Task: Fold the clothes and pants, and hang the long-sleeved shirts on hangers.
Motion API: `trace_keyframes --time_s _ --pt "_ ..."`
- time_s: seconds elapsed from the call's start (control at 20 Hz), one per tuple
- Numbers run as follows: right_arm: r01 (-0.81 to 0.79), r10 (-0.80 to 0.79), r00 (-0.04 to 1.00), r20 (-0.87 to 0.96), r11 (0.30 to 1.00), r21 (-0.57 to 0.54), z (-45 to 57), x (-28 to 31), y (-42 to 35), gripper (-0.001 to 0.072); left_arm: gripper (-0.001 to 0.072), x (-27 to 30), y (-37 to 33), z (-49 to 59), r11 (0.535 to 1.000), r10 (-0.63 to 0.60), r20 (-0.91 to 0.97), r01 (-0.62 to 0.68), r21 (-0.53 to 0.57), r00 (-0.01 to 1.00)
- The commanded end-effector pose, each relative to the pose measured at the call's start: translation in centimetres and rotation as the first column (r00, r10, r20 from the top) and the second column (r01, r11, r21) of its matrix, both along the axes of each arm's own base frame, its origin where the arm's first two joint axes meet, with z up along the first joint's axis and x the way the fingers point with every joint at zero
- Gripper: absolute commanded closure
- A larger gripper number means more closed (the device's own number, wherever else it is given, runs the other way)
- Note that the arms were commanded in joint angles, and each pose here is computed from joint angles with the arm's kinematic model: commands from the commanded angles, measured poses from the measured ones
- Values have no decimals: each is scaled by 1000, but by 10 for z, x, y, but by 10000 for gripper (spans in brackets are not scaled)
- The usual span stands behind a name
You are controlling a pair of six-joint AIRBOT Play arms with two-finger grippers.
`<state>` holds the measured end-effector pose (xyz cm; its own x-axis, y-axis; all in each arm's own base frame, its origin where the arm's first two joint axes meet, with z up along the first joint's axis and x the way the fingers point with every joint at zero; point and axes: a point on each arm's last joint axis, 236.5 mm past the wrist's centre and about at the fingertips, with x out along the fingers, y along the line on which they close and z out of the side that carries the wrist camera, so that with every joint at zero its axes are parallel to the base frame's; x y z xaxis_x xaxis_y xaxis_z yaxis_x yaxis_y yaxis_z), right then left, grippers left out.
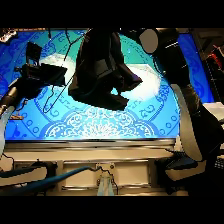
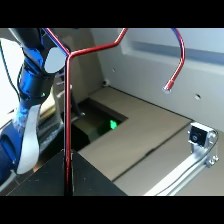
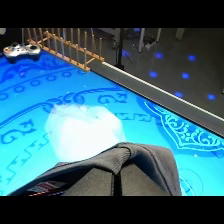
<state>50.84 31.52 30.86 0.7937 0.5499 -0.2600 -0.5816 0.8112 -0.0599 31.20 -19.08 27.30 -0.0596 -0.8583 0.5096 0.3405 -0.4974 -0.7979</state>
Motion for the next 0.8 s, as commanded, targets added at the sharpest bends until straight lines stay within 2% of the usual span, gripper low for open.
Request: trace_keyframes --time_s 0.0,0.2,0.5,0.75 --pt "-22 22 1000 -14 1000 -5 7 -15 3 692 697 5 -5 7 997 -9 -19 8 -74 1000" --pt "-87 84 994 -68 996 -37 1 -45 22 692 697 29 1 -7 991 12 -92 -24 -129 996" --pt "-246 233 967 -101 958 -149 -17 -97 70 692 697 46 -3 -34 992 2 -167 -23 -127 986" --pt "-293 267 950 -163 942 -165 -32 -114 79 692 697 49 2 -34 991 15 -168 -37 -126 986"
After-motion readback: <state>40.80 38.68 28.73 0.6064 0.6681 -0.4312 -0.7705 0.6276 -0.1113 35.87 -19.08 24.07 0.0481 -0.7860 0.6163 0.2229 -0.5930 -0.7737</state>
